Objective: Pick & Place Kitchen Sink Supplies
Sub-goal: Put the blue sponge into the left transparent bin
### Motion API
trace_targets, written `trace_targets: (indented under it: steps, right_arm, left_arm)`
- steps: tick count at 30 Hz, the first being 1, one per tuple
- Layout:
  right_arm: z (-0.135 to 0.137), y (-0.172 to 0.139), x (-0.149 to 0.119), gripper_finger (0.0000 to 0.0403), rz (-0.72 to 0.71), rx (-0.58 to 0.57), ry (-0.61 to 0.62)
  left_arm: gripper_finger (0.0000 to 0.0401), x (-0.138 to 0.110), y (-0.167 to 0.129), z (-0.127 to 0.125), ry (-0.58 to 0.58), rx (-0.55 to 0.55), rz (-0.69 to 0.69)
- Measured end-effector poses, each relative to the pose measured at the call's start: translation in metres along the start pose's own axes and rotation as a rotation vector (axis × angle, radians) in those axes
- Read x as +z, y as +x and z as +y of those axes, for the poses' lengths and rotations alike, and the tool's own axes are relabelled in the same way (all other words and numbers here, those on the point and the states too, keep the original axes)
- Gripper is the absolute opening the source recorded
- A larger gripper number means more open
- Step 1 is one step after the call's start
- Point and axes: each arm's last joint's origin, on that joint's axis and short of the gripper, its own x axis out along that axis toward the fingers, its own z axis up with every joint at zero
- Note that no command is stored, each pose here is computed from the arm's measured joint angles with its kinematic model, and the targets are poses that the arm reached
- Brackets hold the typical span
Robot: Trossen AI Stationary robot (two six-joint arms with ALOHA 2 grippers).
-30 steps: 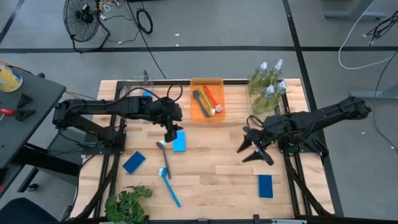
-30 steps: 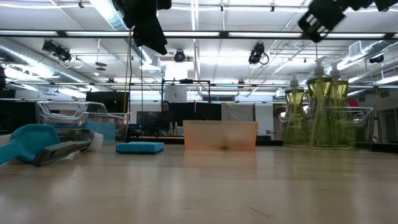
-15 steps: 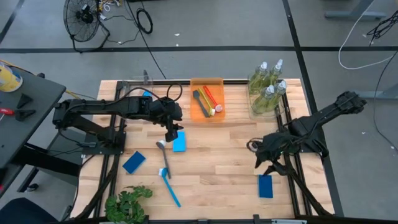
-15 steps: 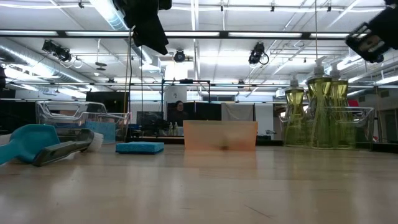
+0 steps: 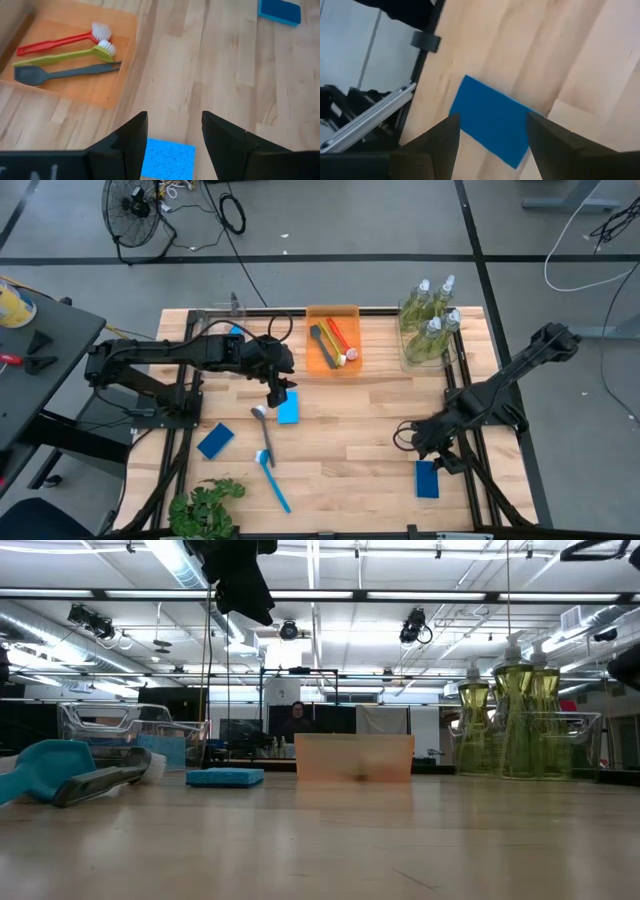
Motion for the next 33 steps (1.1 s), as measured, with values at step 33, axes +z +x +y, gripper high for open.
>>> trace_targets:
  steps: [33]
  right_arm:
    - [-0.019, 0.048, -0.035, 0.0226, -0.044, -0.139, -0.097]
  left_arm:
    - [0.0193, 0.001, 0.000, 0.001, -0.014, 0.034, -0.017]
